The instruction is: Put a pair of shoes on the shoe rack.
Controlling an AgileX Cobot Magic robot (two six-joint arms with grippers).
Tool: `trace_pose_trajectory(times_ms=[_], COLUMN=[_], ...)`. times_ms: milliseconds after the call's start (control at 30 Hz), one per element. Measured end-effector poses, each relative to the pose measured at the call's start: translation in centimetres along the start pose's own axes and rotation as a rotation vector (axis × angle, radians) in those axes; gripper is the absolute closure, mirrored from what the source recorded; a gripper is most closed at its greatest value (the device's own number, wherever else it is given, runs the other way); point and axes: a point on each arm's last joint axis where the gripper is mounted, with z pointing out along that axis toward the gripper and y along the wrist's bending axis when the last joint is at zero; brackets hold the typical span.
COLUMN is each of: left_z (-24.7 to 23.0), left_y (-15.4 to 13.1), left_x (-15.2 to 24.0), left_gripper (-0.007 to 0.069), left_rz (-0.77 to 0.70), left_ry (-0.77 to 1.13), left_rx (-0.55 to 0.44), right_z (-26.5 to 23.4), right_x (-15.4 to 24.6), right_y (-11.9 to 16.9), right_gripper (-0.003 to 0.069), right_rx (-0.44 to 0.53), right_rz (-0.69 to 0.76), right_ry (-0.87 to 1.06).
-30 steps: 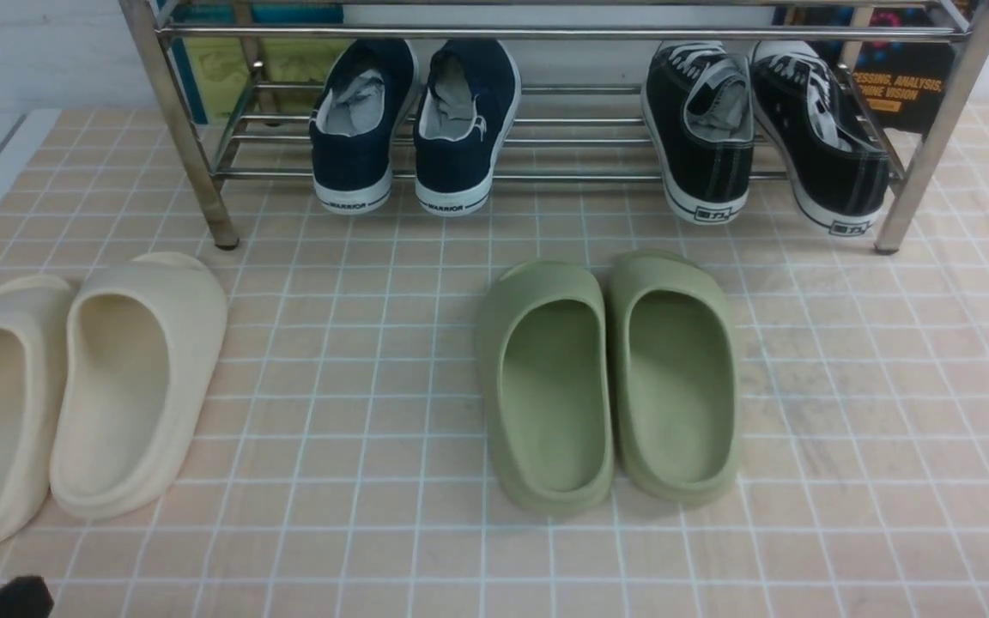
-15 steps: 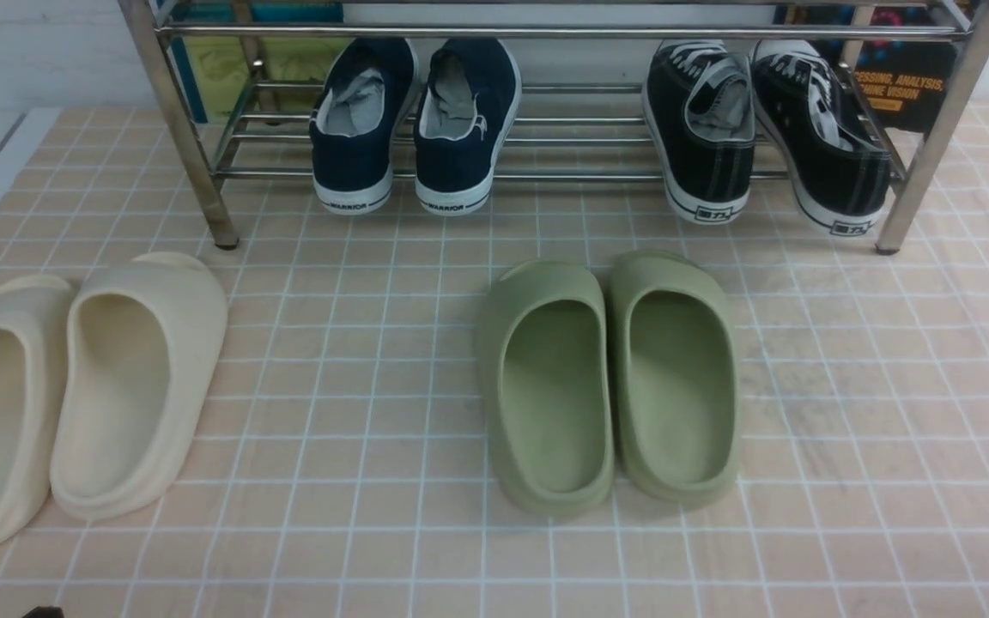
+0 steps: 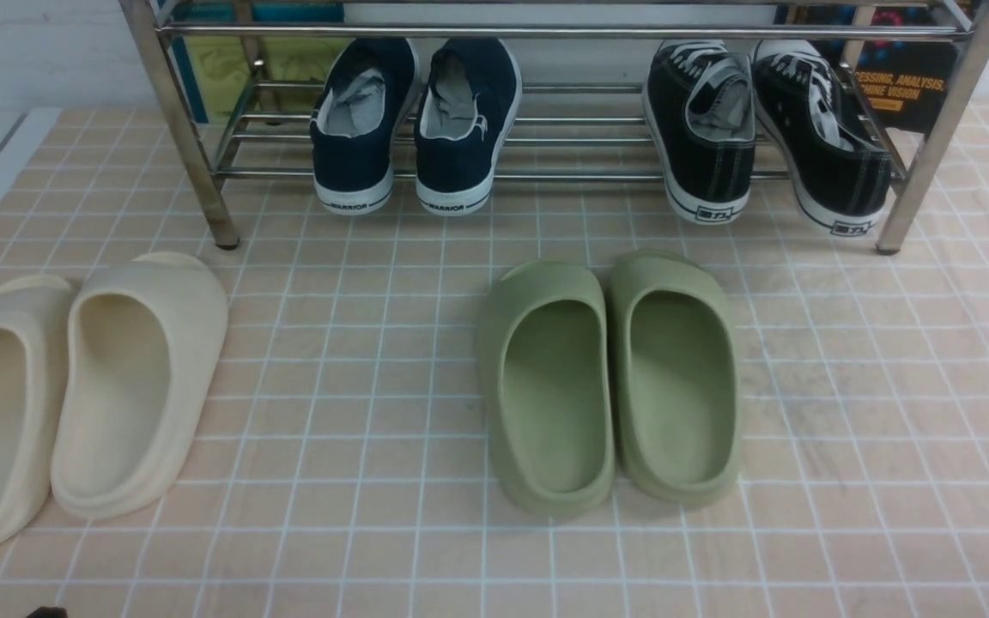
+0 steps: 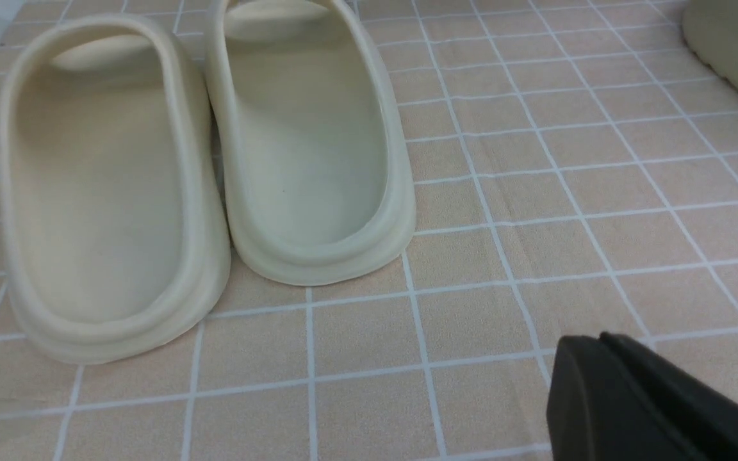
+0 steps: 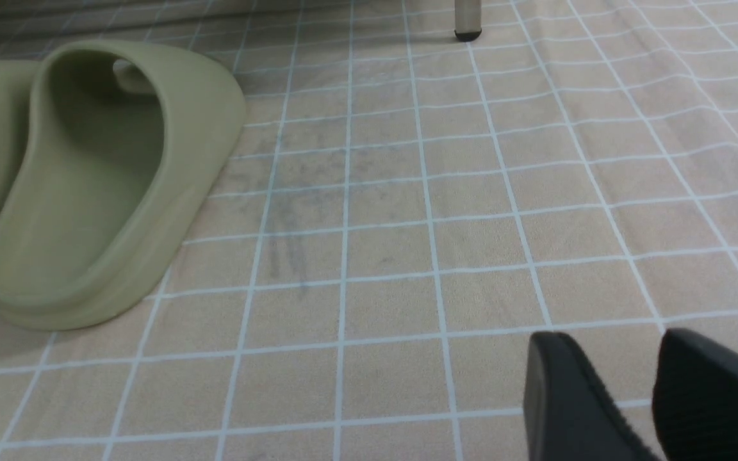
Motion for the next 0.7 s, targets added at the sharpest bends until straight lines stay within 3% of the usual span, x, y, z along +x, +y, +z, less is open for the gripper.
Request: trace_pose_trajectory(times_ms=[700], left_z=[-0.01], left_y=[0.3], left_x=[0.02], left_gripper=[0.0571], left_rz=[-0.036], left_ry=[0.003], left_rx=[-0.059], right_z=[0.0], right_x=[0.0], right_y=[0.0], right_gripper=[0.0415], right_rx=[0.0], right_rz=[0.0], right_ry=[0.0])
